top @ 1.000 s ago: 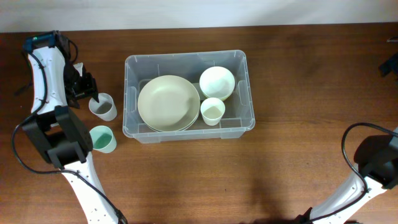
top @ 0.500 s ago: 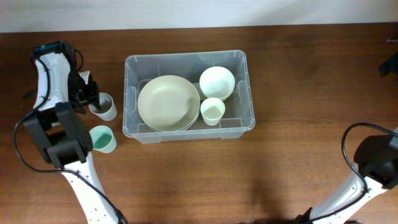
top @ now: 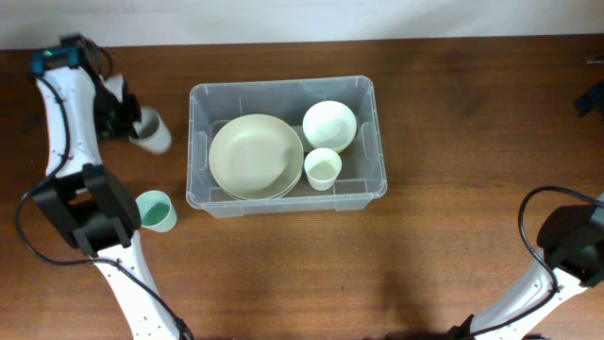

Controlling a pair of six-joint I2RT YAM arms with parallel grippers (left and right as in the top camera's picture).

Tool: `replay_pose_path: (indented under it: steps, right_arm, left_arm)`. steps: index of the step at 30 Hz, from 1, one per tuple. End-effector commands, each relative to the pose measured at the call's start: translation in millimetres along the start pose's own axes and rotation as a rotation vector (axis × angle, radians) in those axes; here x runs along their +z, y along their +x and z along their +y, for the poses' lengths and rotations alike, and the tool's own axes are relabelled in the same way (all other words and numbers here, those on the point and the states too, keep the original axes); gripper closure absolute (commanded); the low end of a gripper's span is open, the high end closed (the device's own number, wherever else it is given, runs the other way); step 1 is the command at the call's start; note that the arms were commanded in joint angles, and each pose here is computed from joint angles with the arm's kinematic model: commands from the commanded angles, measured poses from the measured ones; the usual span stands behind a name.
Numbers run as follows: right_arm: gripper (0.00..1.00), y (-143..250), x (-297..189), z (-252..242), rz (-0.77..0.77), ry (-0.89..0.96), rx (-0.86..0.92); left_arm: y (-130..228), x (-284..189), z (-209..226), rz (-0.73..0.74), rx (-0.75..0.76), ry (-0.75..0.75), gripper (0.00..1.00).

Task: Pack container
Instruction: 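Lift the grey cup and drop it into the cream cup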

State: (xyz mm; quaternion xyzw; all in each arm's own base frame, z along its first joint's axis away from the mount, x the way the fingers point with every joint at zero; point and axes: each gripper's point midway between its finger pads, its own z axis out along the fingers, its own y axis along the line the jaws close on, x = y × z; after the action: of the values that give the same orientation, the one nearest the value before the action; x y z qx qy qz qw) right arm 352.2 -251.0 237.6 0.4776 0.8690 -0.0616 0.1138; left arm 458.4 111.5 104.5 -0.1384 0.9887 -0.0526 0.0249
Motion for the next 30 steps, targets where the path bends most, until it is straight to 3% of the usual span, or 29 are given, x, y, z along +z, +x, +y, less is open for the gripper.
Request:
replay_pose_path:
  steps: [1, 9, 18, 24, 30]
  right_arm:
    - [0.01, 0.6, -0.7, -2.0, -0.002, 0.012, 0.003]
    - [0.01, 0.7, -0.7, -2.1, -0.002, 0.012, 0.003]
    - [0.01, 0.6, -0.7, -2.0, -0.002, 0.012, 0.003]
    - [0.01, 0.6, -0.7, -2.0, -0.002, 0.012, 0.003]
    - [0.01, 0.7, -0.7, -2.1, -0.002, 0.012, 0.003]
  left_arm:
    - [-15.2, -73.0, -42.5, -0.179, 0.047, 0.169, 0.99]
    - [26.6, -148.2, -160.7, -0.289, 0.381, 0.359, 0.99]
    - [108.9, -135.3, -298.0, -0.195, 0.734, 0.415, 0.99]
    - [129.2, -114.1, -315.1, -0.181, 0.760, 0.223, 0.99]
    - [153.0, -87.0, -323.9, -0.074, 0.792, 0.201, 0.99]
